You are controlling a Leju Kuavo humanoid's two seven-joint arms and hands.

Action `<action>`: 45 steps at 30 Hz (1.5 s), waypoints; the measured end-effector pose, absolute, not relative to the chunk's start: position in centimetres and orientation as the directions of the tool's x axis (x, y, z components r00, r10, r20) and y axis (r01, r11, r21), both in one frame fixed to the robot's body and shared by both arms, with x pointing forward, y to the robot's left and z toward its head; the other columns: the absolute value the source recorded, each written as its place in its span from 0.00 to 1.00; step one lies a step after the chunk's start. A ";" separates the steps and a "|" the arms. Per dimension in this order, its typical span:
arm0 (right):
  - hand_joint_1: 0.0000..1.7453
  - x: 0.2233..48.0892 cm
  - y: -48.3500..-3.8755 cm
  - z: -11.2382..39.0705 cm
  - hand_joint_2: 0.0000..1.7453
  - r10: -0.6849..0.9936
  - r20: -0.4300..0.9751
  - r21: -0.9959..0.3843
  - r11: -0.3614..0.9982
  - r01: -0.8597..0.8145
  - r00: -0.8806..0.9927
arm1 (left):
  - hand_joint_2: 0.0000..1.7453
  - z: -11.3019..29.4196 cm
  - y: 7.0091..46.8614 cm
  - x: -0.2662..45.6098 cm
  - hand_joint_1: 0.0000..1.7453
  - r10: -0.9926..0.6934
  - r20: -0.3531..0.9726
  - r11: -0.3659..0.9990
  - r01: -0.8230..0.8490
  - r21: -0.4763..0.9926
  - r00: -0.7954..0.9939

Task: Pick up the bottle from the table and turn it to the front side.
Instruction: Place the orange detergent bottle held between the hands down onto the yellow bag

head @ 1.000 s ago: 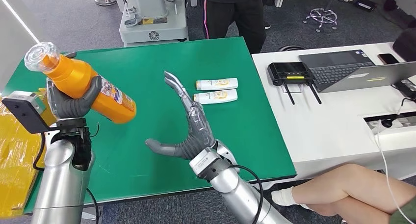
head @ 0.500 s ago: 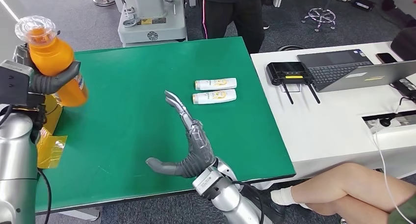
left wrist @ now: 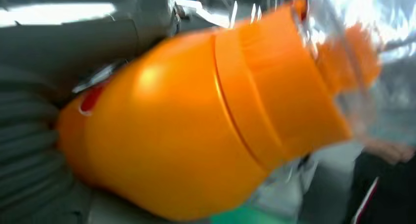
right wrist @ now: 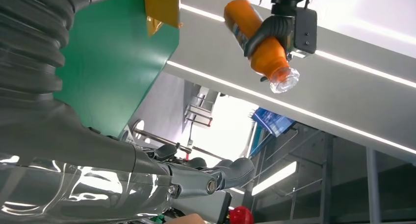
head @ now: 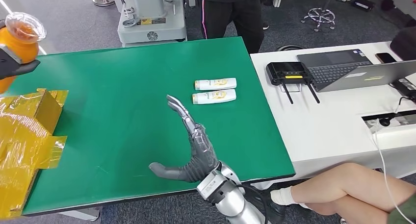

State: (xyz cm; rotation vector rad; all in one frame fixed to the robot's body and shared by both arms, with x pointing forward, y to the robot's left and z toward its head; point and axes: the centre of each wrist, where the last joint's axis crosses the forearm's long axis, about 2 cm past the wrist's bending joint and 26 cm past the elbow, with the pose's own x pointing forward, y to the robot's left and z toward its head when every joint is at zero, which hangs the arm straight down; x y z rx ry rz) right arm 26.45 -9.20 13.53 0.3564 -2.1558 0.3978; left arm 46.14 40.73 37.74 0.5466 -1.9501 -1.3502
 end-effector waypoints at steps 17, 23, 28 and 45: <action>0.00 25.4 -9.6 13.5 1.00 -0.115 0.821 -0.148 0.903 -0.403 -0.559 | 1.00 32.4 42.1 46.0 1.00 -0.756 0.197 0.122 0.161 0.979 -0.624; 0.00 25.5 -9.6 13.4 1.00 -0.133 0.824 -0.136 0.897 -0.420 -0.551 | 1.00 28.1 42.8 45.0 1.00 -0.765 0.205 0.102 0.200 0.974 -0.610; 0.00 25.5 -9.5 13.1 1.00 -0.142 0.828 -0.126 0.895 -0.427 -0.542 | 1.00 23.6 43.9 43.5 1.00 -0.786 0.218 0.082 0.253 0.964 -0.578; 0.00 25.7 -9.4 12.8 1.00 -0.147 0.834 -0.123 0.890 -0.440 -0.532 | 1.00 14.6 45.1 39.5 1.00 -0.833 0.128 -0.025 0.268 0.963 -0.537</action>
